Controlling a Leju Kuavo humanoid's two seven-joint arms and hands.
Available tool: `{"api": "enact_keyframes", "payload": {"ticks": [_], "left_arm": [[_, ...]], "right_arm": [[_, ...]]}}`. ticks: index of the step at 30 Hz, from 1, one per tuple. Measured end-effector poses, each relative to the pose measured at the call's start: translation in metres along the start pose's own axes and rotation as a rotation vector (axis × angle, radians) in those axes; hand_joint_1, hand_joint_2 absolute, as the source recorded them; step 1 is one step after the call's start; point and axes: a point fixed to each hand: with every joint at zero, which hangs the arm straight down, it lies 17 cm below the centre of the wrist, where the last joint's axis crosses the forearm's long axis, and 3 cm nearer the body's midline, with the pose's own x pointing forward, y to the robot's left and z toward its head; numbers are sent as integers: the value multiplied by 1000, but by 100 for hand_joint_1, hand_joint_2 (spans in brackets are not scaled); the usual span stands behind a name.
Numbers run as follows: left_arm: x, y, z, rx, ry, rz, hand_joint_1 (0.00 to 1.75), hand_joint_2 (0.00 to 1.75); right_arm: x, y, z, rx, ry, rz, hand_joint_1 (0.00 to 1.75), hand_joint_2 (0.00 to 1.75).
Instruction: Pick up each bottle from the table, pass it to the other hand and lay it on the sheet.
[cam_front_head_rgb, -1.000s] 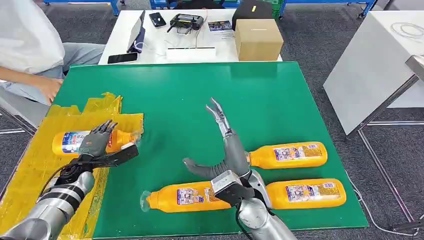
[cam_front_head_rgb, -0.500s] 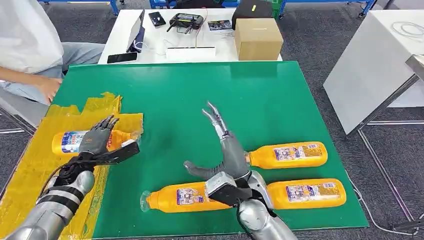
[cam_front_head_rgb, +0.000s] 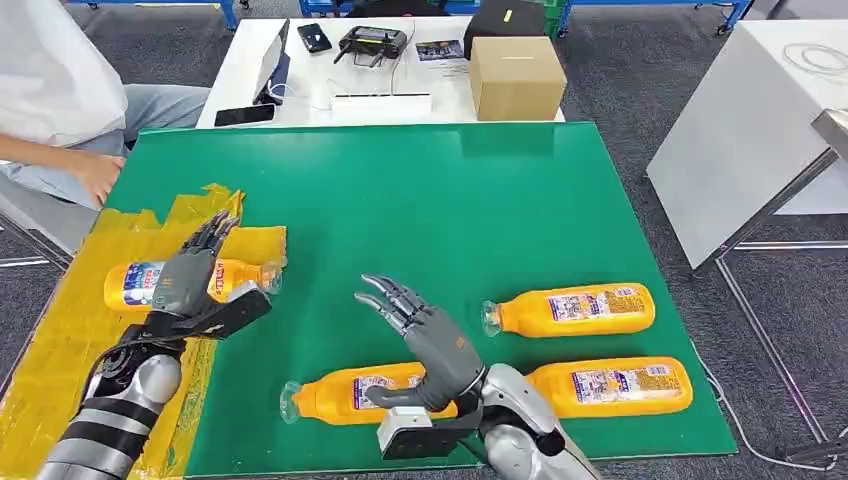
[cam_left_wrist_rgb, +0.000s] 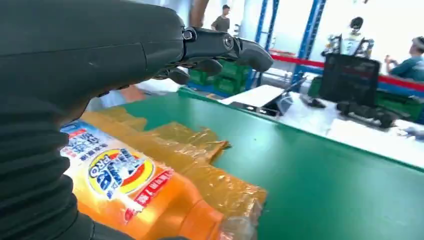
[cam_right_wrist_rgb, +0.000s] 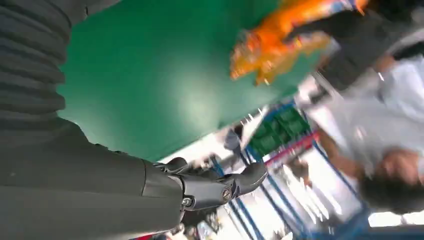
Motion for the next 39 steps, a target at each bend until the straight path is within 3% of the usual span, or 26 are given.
{"api": "enact_keyframes", "payload": {"ticks": [5,15,21,27,39], "left_arm": [[30,8,4,25,-90,239,0,175],[53,48,6,229,-103,438,0,175],[62,58,10,269,-118,473,0,175],[65,60,14,285,-120,483,0,175],[61,57,26,300,-88,459,0,175]], "right_arm": [[-18,41,14,165,28,48,0,175],[-63,83,38,330,171,125,0,175],[-83,95,49,397,215,201,0,175],[-99,95,54,422,243,279,0,175],[-126,54,44,352,299,626,0,175]]}}
